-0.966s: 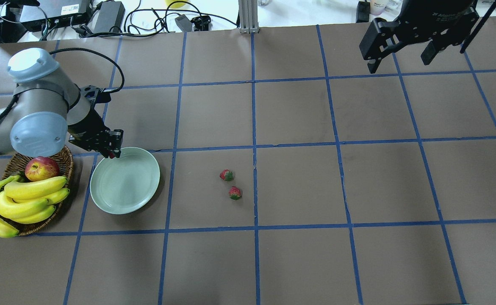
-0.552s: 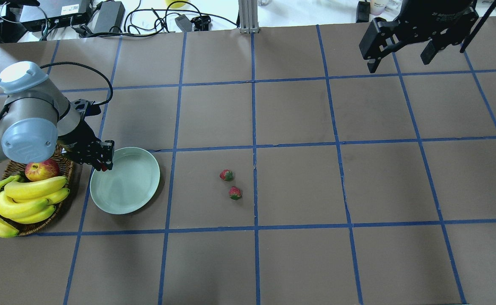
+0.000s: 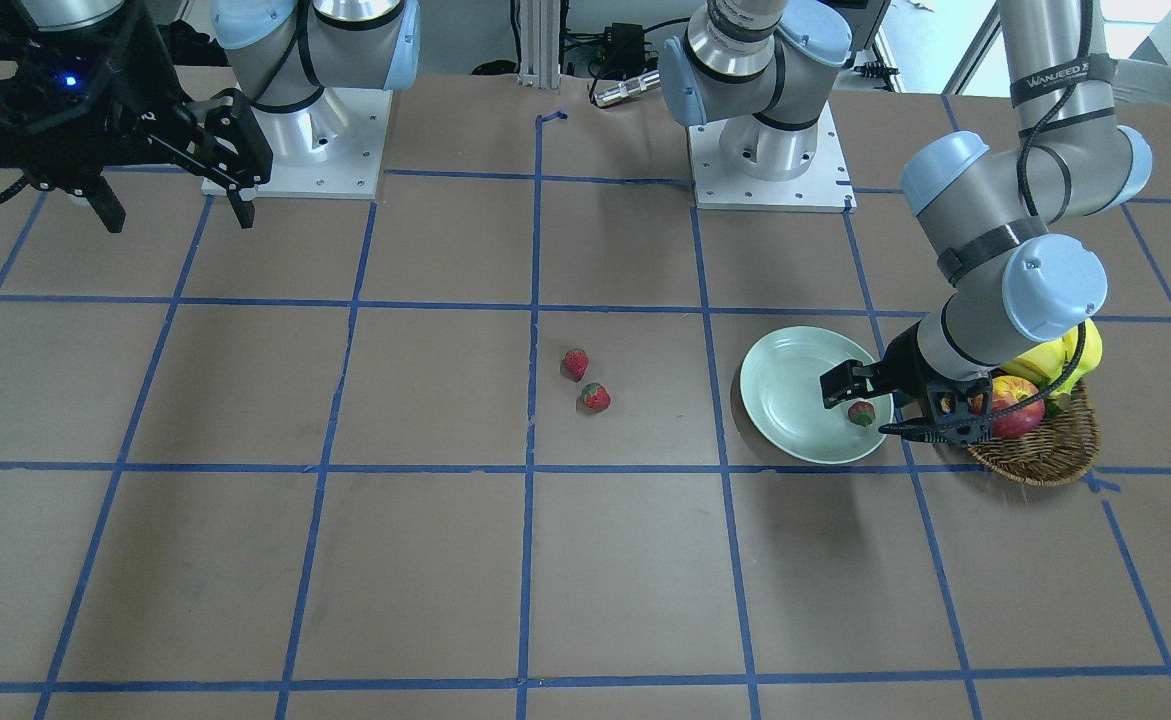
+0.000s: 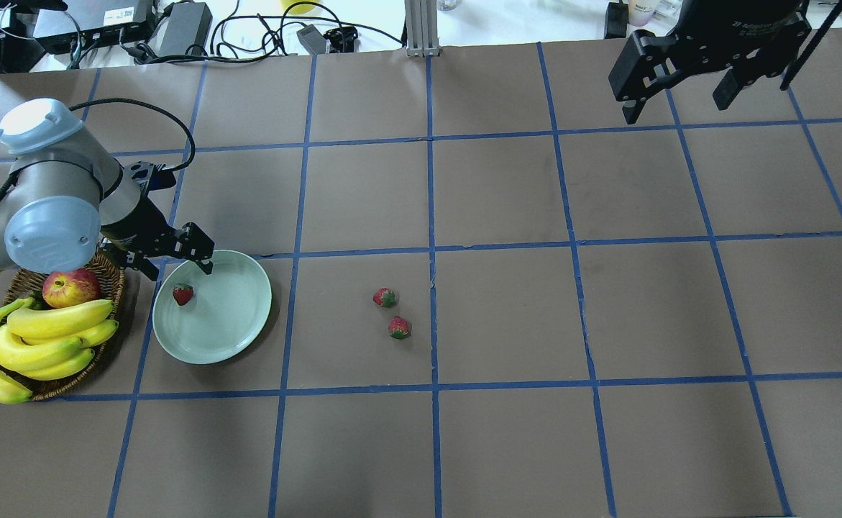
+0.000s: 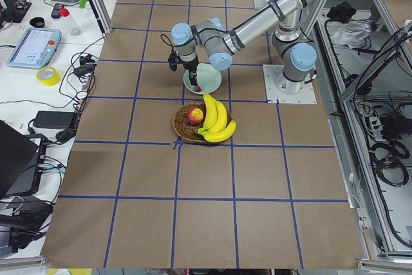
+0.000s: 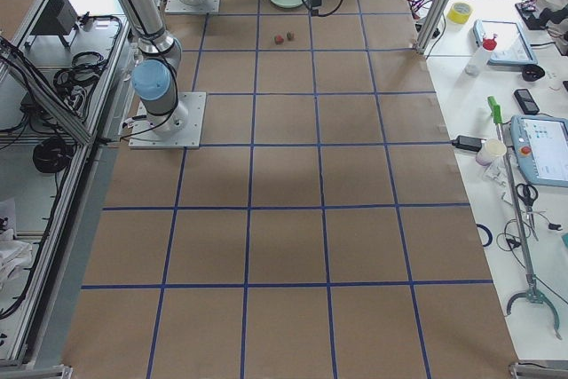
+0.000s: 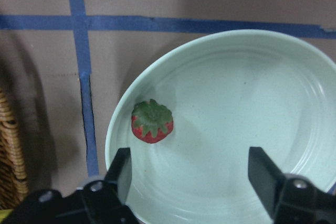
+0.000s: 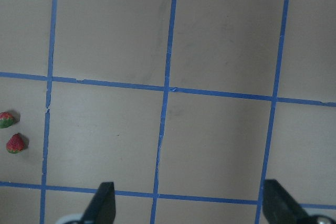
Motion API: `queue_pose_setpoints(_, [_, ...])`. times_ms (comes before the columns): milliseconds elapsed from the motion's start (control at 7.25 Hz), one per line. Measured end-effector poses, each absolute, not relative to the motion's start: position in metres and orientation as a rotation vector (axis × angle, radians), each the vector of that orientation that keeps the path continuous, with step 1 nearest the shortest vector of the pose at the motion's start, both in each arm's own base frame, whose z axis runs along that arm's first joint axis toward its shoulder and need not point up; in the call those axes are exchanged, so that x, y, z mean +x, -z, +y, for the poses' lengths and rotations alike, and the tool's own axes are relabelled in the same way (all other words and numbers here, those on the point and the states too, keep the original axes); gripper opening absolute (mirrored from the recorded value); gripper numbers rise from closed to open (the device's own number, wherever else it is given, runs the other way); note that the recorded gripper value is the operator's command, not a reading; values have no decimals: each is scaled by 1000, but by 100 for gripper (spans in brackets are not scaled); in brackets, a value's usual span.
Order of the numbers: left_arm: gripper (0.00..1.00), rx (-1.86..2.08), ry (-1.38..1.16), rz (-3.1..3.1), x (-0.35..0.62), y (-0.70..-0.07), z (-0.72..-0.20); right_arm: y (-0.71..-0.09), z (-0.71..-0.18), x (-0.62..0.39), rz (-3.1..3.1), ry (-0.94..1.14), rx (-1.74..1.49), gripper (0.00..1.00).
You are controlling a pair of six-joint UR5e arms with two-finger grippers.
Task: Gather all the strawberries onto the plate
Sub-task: 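Carry the strawberry onto the pale green plate and open the left gripper, then move the left gripper back over the remaining strawberries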
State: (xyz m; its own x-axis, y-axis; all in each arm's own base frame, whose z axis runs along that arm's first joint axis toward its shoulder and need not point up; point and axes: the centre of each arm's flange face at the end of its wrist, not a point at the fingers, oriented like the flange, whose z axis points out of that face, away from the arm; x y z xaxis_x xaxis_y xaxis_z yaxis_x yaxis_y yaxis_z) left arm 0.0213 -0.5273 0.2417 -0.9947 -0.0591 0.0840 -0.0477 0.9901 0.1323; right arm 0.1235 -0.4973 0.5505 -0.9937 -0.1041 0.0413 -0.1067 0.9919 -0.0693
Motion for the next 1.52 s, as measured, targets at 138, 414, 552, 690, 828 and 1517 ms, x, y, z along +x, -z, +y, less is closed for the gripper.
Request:
queue_pose_setpoints(138, [100, 89, 158, -3028, -5, -258, -538, -550, -498, 124, -3099, -110, 161, 100])
queue_pose_setpoints(414, [100, 232, 133, -2968, -72, -275, -548, -549, -499, 124, -3104, -110, 152, 100])
queue_pose_setpoints(552, [100, 303, 140, -2955, -109, -276, -545, -549, -499, 124, -3105, -110, 151, 100])
queue_pose_setpoints(690, [100, 398, 136, -2946, -148, -272, -542, -549, -499, 124, -3106, -109, 151, 100])
queue_pose_setpoints(828, [100, 488, 130, -2928, -181, -265, -537, -549, -499, 124, -3106, -109, 149, 100])
queue_pose_setpoints(1517, [87, 661, 286, -2800, -242, -188, -519, -549, -499, 124, -3109, -111, 148, 100])
